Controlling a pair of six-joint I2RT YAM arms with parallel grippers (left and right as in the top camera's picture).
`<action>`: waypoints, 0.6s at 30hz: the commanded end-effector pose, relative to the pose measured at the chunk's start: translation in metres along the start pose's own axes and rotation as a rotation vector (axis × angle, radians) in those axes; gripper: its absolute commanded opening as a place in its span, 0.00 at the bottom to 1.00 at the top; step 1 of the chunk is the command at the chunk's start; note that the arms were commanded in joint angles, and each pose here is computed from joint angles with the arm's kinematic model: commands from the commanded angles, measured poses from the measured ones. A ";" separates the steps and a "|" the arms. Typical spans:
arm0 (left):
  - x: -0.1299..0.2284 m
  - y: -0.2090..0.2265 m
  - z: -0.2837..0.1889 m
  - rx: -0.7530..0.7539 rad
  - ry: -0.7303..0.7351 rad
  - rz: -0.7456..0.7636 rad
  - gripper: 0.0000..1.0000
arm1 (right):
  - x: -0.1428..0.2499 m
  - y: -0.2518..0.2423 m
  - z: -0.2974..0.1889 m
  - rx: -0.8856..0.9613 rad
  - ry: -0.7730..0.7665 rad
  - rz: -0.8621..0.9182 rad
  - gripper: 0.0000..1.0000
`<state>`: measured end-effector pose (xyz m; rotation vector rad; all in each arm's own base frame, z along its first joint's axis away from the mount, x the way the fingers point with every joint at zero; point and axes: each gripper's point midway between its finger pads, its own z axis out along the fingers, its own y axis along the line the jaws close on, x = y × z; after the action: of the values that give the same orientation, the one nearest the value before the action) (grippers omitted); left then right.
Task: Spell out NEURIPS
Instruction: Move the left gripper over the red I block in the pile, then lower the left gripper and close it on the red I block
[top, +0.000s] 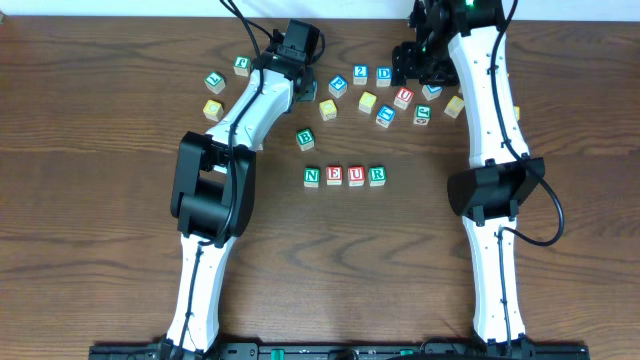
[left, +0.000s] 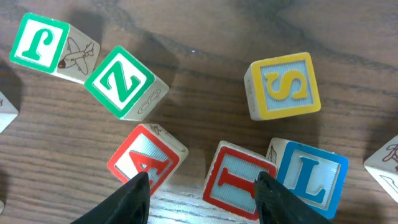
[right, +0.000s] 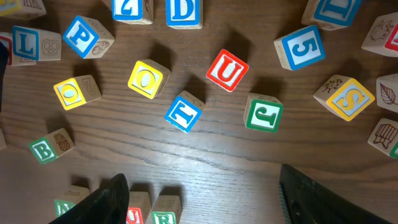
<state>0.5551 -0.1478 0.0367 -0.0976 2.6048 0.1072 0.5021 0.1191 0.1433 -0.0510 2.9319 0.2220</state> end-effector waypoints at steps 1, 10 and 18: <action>0.021 -0.005 0.007 -0.007 0.067 0.030 0.53 | 0.000 0.000 -0.002 0.007 -0.005 -0.017 0.72; 0.025 -0.014 0.001 0.000 0.074 0.050 0.53 | 0.000 0.000 -0.002 0.007 -0.004 -0.017 0.72; 0.010 -0.014 -0.016 0.015 0.032 0.037 0.53 | 0.000 0.000 -0.002 0.007 -0.004 -0.017 0.72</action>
<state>0.5361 -0.1657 0.0312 -0.0419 2.6666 0.1149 0.5017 0.1191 0.1432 -0.0509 2.9338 0.2216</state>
